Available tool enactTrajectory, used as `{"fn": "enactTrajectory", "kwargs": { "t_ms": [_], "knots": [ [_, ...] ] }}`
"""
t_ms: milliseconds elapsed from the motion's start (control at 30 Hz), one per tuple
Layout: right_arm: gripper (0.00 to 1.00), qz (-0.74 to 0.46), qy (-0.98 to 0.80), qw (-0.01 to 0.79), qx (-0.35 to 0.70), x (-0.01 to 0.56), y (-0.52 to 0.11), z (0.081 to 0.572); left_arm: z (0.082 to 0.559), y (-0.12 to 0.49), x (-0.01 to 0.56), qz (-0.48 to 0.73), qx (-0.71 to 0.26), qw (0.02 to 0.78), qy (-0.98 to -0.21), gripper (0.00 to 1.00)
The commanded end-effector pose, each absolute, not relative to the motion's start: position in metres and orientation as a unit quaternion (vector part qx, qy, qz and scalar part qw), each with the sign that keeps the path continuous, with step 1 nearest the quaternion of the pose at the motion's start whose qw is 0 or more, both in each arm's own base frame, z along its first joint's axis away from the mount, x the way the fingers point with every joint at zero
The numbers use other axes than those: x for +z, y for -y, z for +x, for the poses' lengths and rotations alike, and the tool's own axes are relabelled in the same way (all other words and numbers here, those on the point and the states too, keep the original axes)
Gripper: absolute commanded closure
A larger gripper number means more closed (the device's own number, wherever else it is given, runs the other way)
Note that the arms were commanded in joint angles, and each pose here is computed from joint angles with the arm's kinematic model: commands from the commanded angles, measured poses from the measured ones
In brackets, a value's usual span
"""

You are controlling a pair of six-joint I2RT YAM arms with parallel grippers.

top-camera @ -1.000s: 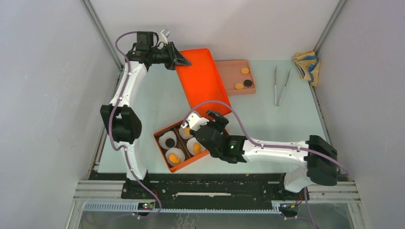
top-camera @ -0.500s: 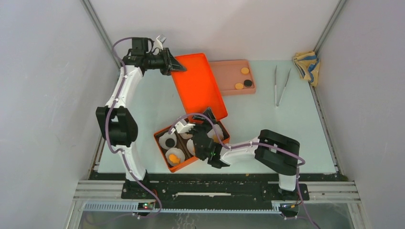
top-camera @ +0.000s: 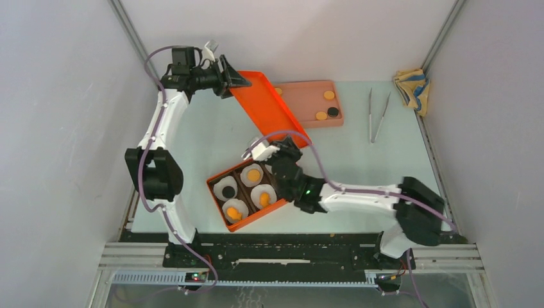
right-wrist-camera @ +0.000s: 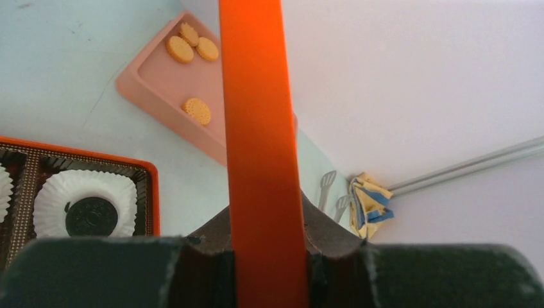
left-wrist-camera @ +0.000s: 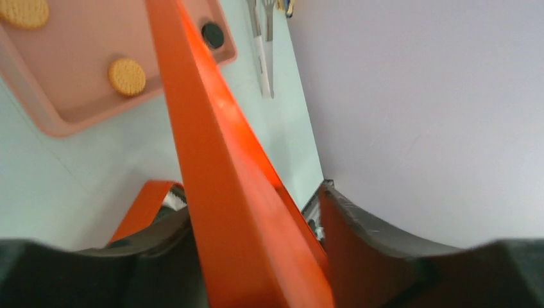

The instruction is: Pack the cookies

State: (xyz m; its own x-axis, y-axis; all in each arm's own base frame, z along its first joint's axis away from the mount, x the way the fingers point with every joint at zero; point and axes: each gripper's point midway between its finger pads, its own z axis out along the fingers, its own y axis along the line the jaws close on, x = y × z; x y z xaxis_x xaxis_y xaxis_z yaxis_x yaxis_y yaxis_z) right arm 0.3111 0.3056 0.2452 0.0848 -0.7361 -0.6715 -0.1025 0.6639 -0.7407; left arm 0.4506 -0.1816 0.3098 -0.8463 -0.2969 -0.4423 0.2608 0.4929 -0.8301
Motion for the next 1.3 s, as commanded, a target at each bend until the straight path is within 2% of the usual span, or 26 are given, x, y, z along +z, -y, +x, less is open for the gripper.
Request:
{"fn": "enactTrajectory", "kwargs": {
  "t_ms": [0, 100, 167, 300, 500, 600, 800, 867, 1000, 1067, 1100, 1167, 1233, 1267],
  "knots": [
    [1.00, -0.213, -0.693, 0.683, -0.091, 0.307, -0.279, 0.318, 0.431, 0.196, 0.393, 0.067, -0.544, 0.341, -0.764, 0.31],
    [1.00, -0.222, -0.713, 0.664, -0.018, 0.313, -0.274, 0.318, 0.430, 0.197, 0.430, 0.086, -0.553, 0.377, -0.738, 0.12],
    [1.00, -0.238, -0.730, 0.640, 0.037, 0.310, -0.274, 0.316, 0.426, 0.199, 0.452, 0.094, -0.564, 0.397, -0.718, 0.05],
    [1.00, -0.245, -0.755, 0.596, 0.124, 0.307, -0.272, 0.315, 0.412, 0.195, 0.492, 0.107, -0.562, 0.455, -0.683, 0.02],
    [1.00, -0.229, -0.775, 0.538, 0.238, 0.302, -0.256, 0.318, 0.392, 0.166, 0.540, 0.086, -0.482, 0.581, -0.650, 0.00],
    [1.00, -0.231, -0.774, 0.528, 0.264, 0.298, -0.254, 0.319, 0.384, 0.164, 0.553, 0.101, -0.472, 0.600, -0.638, 0.00],
    [1.00, -0.231, -0.765, 0.521, 0.299, 0.298, -0.261, 0.321, 0.401, 0.179, 0.511, 0.096, -0.521, 0.519, -0.671, 0.00],
    [1.00, -0.221, -0.766, 0.509, 0.326, 0.300, -0.260, 0.322, 0.408, 0.174, 0.484, 0.069, -0.507, 0.520, -0.685, 0.00],
    [1.00, -0.206, -0.766, 0.453, 0.407, 0.312, -0.254, 0.324, 0.394, 0.147, 0.442, 0.009, -0.427, 0.570, -0.702, 0.00],
    [1.00, -0.196, -0.759, 0.416, 0.462, 0.323, -0.246, 0.326, 0.381, 0.134, 0.415, -0.026, -0.388, 0.588, -0.709, 0.11],
    [1.00, -0.191, -0.758, 0.376, 0.498, 0.324, -0.246, 0.326, 0.374, 0.128, 0.401, -0.039, -0.364, 0.598, -0.713, 0.22],
    [1.00, -0.181, -0.751, 0.307, 0.555, 0.329, -0.240, 0.331, 0.361, 0.112, 0.375, -0.083, -0.301, 0.616, -0.724, 0.52],
    [1.00, -0.159, -0.742, 0.245, 0.603, 0.331, -0.234, 0.342, 0.347, 0.103, 0.344, -0.110, -0.244, 0.622, -0.736, 0.90],
    [1.00, -0.157, -0.733, 0.222, 0.623, 0.332, -0.232, 0.348, 0.339, 0.100, 0.332, -0.121, -0.223, 0.618, -0.744, 0.99]
  ]
}}
